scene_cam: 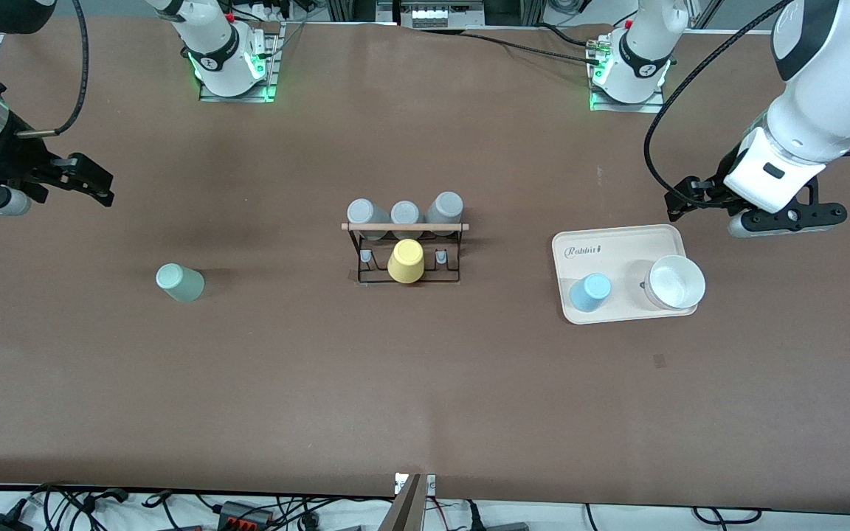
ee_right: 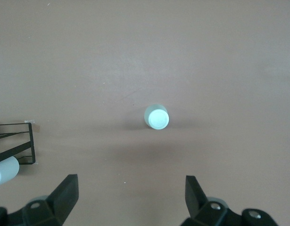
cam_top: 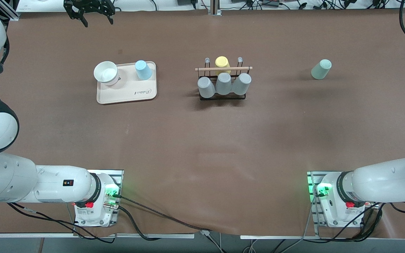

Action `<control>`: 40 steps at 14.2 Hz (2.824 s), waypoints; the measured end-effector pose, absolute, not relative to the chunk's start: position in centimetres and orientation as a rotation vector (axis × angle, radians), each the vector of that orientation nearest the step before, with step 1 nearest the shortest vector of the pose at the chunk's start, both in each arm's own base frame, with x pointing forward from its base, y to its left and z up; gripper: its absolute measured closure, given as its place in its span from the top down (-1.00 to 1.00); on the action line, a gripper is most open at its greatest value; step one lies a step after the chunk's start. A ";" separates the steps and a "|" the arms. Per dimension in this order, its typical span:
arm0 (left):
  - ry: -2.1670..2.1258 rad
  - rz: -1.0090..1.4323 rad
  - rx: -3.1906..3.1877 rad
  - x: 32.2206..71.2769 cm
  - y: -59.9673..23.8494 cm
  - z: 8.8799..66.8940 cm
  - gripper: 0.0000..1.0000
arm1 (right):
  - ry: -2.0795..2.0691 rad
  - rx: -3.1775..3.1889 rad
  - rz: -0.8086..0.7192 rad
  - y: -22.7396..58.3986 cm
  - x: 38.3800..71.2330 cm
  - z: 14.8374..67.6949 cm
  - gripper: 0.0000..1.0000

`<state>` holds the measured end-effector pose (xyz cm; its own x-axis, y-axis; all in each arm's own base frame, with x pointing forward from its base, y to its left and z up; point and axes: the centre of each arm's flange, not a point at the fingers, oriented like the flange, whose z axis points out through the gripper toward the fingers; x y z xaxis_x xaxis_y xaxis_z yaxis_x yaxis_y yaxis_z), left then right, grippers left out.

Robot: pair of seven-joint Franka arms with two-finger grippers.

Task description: Hang scattered cups on rack with three cups

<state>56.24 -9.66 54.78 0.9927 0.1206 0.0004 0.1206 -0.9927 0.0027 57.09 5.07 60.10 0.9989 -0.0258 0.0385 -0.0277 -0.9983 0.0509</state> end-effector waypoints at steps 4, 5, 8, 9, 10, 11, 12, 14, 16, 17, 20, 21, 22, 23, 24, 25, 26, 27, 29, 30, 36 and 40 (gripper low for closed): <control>0.189 0.001 3.133 56.2 -9.7 54.8 1.00 | -0.040 3.089 0.053 5.1 57.2 59.9 1.00; 0.189 0.001 3.133 56.2 -9.7 54.8 1.00 | -0.040 3.088 0.052 5.1 57.2 59.9 1.00; 0.178 0.001 3.134 56.2 -10.0 54.8 1.00 | -0.040 3.088 0.051 5.1 57.2 59.8 1.00; 0.169 -0.001 3.134 56.1 -10.3 54.7 1.00 | -0.040 3.088 0.051 5.1 57.2 59.8 1.00; 0.160 -0.007 3.136 56.1 -10.6 54.5 1.00 | -0.040 3.088 0.051 5.1 57.2 59.8 1.00; 0.150 -0.022 3.137 56.2 -10.9 54.0 1.00 | -0.040 3.088 0.052 5.1 57.2 59.8 1.00; 0.141 -0.044 3.137 56.6 -11.1 53.0 1.00 | -0.040 3.088 0.052 5.1 57.3 59.8 1.00; 0.116 -0.075 3.128 58.4 -12.0 49.6 1.00 | -0.040 3.088 0.052 5.1 57.3 59.8 1.00; 0.072 -0.087 3.113 60.6 -14.0 45.1 1.00 | -0.040 3.088 0.052 5.1 57.3 59.8 1.00; 0.058 -0.108 3.107 61.4 -14.8 42.4 1.00 | -0.040 3.088 0.052 5.1 57.3 59.8 1.00; 0.061 -0.153 3.090 63.3 -15.3 35.3 1.00 | -0.040 3.088 0.052 5.1 57.3 59.8 1.00; 0.065 -0.172 3.087 63.6 -15.3 33.3 1.00 | -0.040 3.088 0.051 5.1 57.3 59.8 1.00; 0.066 -0.184 3.085 63.8 -15.4 31.6 1.00 | -0.040 3.088 0.051 5.1 57.3 59.8 1.00; 0.063 -0.195 3.083 64.0 -15.5 30.2 1.00 | -0.040 3.088 0.051 5.1 57.3 59.8 1.00; 0.050 -0.206 3.088 64.0 -15.7 28.9 1.00 | -0.040 3.088 0.051 5.1 57.3 59.8 1.00; 0.028 -0.211 3.101 63.9 -16.0 27.9 1.00 | -0.040 3.088 0.051 5.1 57.3 59.8 1.00; 0.008 -0.212 3.111 63.9 -16.4 27.2 1.00 | -0.040 3.088 0.051 5.1 57.3 59.8 1.00; -0.004 -0.209 3.113 63.8 -16.7 26.7 1.00 | -0.040 3.088 0.051 5.1 57.3 59.8 1.00; -0.032 -0.181 3.120 63.4 -17.3 25.6 1.00 | -0.040 3.088 0.051 5.1 57.3 59.8 1.00; -0.048 -0.166 3.129 63.2 -17.3 25.0 1.00 | -0.040 3.088 0.051 5.1 57.3 59.8 1.00; -0.059 -0.158 3.143 62.4 -16.7 23.5 1.00 | -0.041 3.088 0.051 5.1 57.3 59.8 1.00; -0.064 -0.143 3.138 61.4 -16.6 21.9 1.00 | -0.041 3.088 0.051 5.1 57.3 59.8 1.00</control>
<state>61.40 -16.56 21.85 0.9951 -0.0404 -0.0908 -0.0404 -0.9992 0.0016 57.33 5.08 59.78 0.9991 -0.0254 0.0338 -0.0272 -0.9982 0.0529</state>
